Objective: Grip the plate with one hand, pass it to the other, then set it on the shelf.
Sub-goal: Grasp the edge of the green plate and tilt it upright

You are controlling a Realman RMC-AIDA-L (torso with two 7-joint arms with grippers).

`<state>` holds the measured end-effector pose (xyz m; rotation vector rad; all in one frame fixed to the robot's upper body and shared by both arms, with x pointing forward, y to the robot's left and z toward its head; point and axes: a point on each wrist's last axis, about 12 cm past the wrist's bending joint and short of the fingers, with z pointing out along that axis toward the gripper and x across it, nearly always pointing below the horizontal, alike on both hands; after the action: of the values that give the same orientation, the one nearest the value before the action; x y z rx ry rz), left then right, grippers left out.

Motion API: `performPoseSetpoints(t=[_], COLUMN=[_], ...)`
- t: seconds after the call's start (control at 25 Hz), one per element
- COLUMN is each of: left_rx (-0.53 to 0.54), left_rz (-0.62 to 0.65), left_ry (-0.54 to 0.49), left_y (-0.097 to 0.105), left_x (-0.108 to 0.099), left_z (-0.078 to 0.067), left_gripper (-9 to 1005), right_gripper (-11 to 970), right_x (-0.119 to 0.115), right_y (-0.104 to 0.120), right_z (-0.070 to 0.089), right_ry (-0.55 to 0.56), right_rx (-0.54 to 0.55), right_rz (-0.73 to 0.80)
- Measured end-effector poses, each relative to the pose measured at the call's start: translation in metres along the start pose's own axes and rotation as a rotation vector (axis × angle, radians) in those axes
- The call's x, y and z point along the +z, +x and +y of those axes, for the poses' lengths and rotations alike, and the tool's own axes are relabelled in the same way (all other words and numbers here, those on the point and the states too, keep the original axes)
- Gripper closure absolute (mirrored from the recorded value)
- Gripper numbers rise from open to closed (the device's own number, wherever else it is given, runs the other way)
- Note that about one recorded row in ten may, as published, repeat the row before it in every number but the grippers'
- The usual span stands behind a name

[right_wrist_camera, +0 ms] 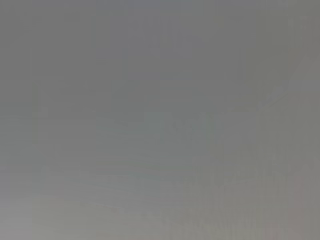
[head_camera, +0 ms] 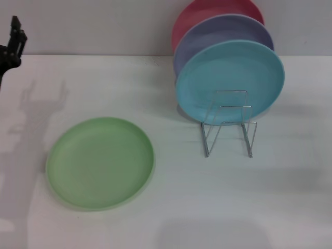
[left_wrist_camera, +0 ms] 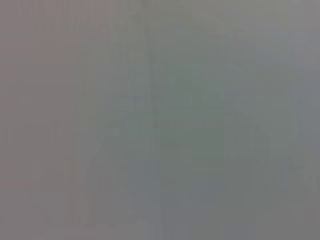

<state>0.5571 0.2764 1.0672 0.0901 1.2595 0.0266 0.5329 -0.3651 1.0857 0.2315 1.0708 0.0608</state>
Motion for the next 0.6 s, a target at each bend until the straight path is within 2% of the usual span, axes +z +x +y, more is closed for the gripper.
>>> performPoseSetpoints(t=[0.32, 0.6], left_rx=[-0.005, 0.028], left_rz=[0.030, 0.240], left_ry=[-0.043, -0.072], left_y=[0.002, 0.006], left_x=[0.008, 0.045], left_z=[0.008, 0.012], left_gripper=[211, 211], right_gripper=[233, 232], right_x=[0.000, 0.013], right_y=[0.003, 0.004], right_z=[0.004, 0.008], right_ry=[0.006, 0.005], right_rx=[0.010, 0.011], right_rz=[0.005, 0.013])
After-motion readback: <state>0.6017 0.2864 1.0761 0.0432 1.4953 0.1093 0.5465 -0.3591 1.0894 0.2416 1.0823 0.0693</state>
